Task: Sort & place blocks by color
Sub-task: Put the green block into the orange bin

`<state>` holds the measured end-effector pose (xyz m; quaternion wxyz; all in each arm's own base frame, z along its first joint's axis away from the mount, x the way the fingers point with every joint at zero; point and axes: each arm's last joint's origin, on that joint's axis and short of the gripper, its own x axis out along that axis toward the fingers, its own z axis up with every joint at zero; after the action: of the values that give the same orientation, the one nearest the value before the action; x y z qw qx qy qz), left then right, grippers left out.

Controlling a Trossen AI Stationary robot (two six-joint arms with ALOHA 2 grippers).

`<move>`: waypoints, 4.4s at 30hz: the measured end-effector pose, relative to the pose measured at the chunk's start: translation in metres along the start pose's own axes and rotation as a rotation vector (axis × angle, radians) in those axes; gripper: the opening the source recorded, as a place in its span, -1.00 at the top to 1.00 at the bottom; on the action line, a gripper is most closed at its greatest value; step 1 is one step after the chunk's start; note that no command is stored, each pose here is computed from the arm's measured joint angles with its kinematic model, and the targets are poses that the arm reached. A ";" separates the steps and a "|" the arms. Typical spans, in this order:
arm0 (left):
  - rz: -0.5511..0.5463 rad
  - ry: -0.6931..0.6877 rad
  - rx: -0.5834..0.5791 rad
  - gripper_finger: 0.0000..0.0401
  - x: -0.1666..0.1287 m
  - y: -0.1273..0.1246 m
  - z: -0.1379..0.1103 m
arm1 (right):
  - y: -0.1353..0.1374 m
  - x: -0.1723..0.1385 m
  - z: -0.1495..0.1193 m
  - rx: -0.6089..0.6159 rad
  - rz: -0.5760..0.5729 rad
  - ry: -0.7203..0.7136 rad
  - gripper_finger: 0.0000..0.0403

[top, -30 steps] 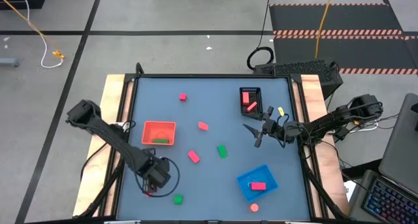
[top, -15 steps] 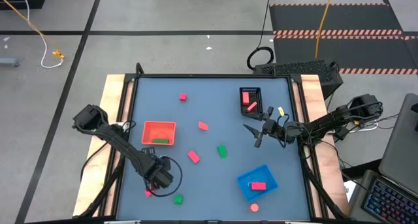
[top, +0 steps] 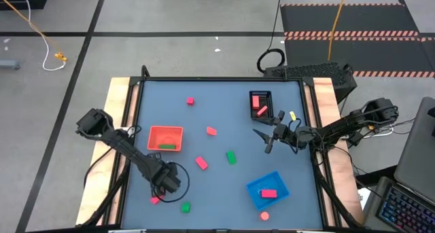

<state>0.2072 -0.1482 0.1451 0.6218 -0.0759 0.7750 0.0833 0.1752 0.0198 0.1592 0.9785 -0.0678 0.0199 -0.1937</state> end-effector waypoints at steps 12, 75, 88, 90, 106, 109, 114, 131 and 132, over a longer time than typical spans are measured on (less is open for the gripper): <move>-0.039 0.030 -0.059 0.34 -0.032 0.037 0.032 | 0.000 0.000 0.000 -0.003 0.000 0.000 0.03; -0.447 -0.466 -0.234 -0.28 -0.146 0.013 0.062 | 0.003 -0.002 0.004 -0.020 0.014 -0.038 0.03; -0.501 -0.429 -0.227 -0.08 -0.100 -0.071 0.057 | 0.000 -0.004 0.015 -0.015 -0.004 -0.119 0.03; -0.521 -0.357 -0.285 -0.06 -0.090 -0.078 0.059 | -0.001 -0.004 0.017 -0.002 -0.006 -0.131 0.03; -0.515 0.008 -0.922 0.05 -0.053 -0.082 0.074 | -0.005 -0.010 0.027 -0.042 -0.018 -0.186 0.03; -0.470 0.038 -0.979 0.05 -0.052 -0.079 0.070 | -0.006 -0.011 0.029 -0.056 -0.024 -0.199 0.03; -0.448 0.062 -1.044 0.05 -0.050 -0.081 0.065 | -0.008 -0.012 0.032 -0.095 -0.035 -0.218 0.03; -0.466 0.054 -1.144 0.05 -0.026 -0.102 0.071 | -0.011 -0.016 0.038 -0.063 -0.044 -0.254 0.03; -0.445 0.056 -1.149 0.05 -0.024 -0.101 0.070 | -0.011 -0.016 0.039 -0.048 -0.043 -0.257 0.03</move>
<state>0.3014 -0.2301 0.1504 0.4634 -0.5608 0.5879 0.3538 0.1584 0.0204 0.1993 0.9667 -0.1159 -0.1027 -0.2038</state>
